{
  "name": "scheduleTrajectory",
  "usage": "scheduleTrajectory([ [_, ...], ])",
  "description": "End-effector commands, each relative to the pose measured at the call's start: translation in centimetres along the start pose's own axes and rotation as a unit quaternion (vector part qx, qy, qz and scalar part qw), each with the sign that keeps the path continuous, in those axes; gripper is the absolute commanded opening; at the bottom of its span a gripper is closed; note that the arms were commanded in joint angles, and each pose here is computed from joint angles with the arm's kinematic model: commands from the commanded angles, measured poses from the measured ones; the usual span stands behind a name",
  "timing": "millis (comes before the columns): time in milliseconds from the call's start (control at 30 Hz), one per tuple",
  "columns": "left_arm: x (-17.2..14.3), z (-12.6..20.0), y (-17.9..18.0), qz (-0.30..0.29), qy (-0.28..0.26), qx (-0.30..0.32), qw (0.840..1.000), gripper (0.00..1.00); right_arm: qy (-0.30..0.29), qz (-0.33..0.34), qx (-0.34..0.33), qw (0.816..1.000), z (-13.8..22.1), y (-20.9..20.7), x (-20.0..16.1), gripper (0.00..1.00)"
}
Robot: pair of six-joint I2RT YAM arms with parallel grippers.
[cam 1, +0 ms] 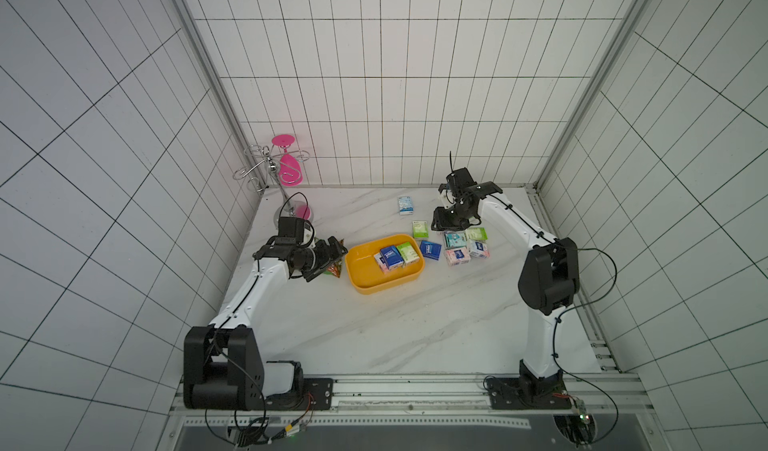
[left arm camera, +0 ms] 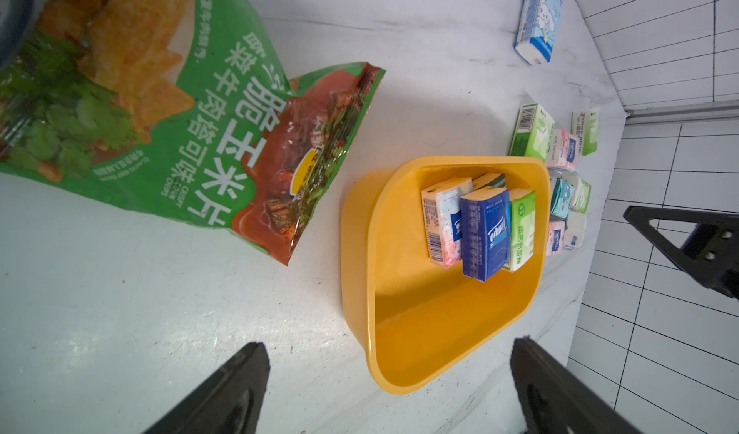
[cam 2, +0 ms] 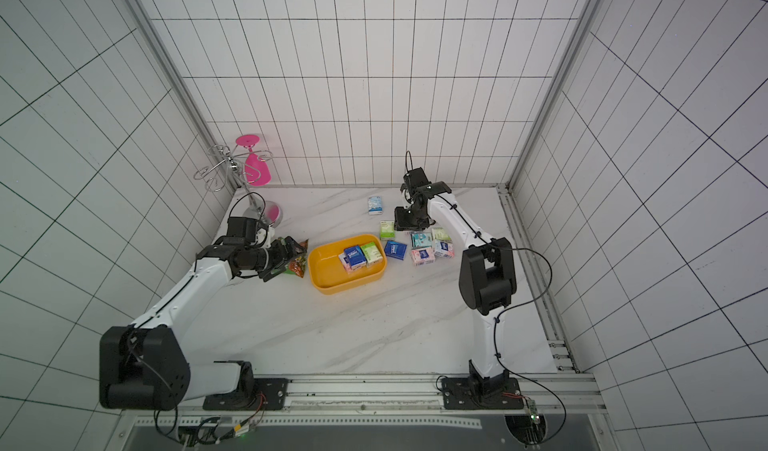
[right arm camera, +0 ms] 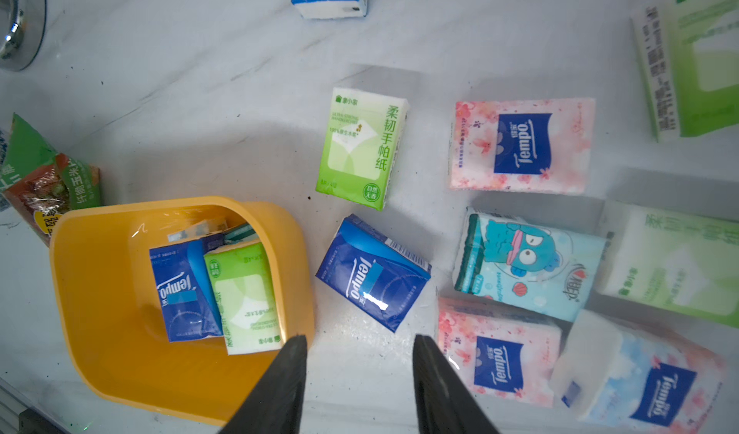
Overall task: Put the pocket tissues into the storage box
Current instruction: Place the pocket tissues in the storage box, then pick up the pocket tissues from the center of the board.
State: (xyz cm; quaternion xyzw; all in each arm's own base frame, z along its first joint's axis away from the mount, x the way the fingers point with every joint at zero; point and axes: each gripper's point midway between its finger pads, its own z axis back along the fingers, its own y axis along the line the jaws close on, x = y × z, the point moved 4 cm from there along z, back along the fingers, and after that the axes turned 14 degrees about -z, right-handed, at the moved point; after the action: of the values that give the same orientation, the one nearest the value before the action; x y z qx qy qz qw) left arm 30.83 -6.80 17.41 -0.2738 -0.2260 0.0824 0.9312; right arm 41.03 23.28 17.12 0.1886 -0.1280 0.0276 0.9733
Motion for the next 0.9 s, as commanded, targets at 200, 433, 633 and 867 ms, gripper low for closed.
scheduleTrajectory([
  [200,1.2,0.4,-0.8,0.003,-0.025,-0.021,0.999,0.97,0.071,0.001,0.035,0.997,-5.2,-1.1,-0.8,0.49],
  [433,0.0,0.8,-0.2,-0.014,-0.004,0.001,1.0,0.98,0.067,-0.012,0.039,0.997,-7.0,-1.7,-1.4,0.54],
  [633,0.3,0.8,-0.4,-0.017,-0.003,0.001,1.0,0.98,0.051,-0.005,0.036,0.998,-7.0,-1.7,-0.6,0.6],
  [867,0.8,0.9,-0.5,-0.013,-0.01,-0.001,1.0,0.98,0.077,0.001,0.028,0.997,-8.4,-2.1,-0.8,0.61],
])
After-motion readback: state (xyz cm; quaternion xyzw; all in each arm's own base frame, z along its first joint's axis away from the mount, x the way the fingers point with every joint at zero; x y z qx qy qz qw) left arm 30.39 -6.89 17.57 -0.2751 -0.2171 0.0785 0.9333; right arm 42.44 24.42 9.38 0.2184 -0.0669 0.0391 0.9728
